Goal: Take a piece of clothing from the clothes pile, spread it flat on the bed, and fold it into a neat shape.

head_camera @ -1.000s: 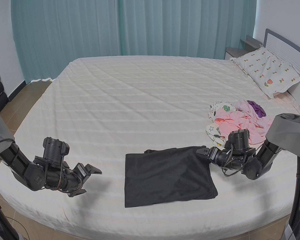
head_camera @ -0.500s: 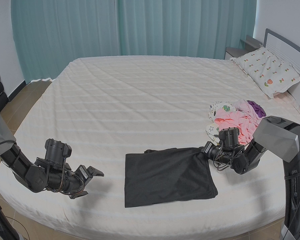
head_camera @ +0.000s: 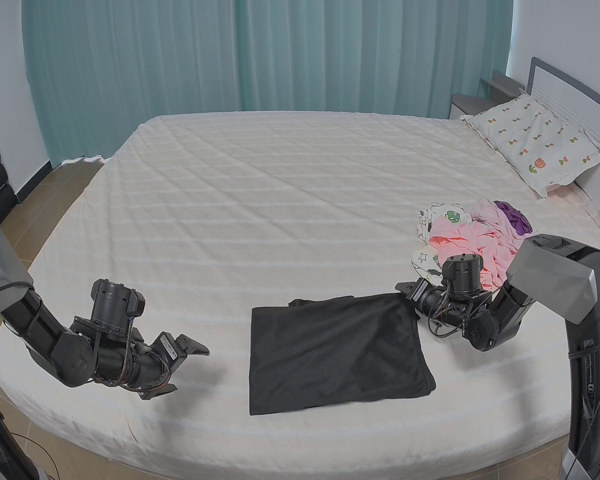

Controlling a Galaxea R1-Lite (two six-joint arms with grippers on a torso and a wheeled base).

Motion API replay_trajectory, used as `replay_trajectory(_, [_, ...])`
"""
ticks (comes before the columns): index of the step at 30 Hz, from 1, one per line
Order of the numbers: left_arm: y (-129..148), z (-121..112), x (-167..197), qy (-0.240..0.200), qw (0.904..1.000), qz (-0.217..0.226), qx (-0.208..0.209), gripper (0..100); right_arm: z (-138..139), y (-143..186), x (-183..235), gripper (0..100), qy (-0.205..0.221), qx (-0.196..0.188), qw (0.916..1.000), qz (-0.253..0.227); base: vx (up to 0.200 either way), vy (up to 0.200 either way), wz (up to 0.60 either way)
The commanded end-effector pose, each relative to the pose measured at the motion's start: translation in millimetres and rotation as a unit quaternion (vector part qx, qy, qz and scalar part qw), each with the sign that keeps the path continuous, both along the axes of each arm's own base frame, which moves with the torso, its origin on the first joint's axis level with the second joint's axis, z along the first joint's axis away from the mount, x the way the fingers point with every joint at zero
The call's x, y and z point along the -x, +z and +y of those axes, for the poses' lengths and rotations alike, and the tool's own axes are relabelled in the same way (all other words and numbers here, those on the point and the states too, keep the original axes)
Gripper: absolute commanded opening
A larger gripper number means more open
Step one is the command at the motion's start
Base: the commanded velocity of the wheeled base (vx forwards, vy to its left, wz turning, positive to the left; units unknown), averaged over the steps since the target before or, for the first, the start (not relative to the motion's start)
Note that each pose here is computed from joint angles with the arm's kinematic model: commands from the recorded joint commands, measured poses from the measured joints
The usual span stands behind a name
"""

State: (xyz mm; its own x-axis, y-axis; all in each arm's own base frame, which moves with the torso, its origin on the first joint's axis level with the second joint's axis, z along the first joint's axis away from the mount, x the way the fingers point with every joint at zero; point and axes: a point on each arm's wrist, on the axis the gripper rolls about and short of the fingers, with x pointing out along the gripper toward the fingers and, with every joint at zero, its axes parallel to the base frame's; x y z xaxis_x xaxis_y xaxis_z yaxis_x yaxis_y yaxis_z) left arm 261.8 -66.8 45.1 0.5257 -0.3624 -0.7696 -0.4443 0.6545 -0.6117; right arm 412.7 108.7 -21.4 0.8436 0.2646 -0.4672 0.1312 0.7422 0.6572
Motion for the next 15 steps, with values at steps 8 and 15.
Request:
replay_trajectory(8, [-2.5, -0.7, 0.0, -0.001, 1.0000, 0.004, -0.002, 100, -20.5, -7.9, 38.4, 100, 0.086, 0.071, 0.9937, -0.013, 0.000, 0.000, 0.00])
replay_trajectory(15, [-2.3, -0.8, -0.4, 0.000, 1.0000, 0.003, -0.002, 100, -17.8, -15.6, 49.6, 100, 0.148, 0.067, 0.9868, -0.001, 0.000, 0.000, 0.00])
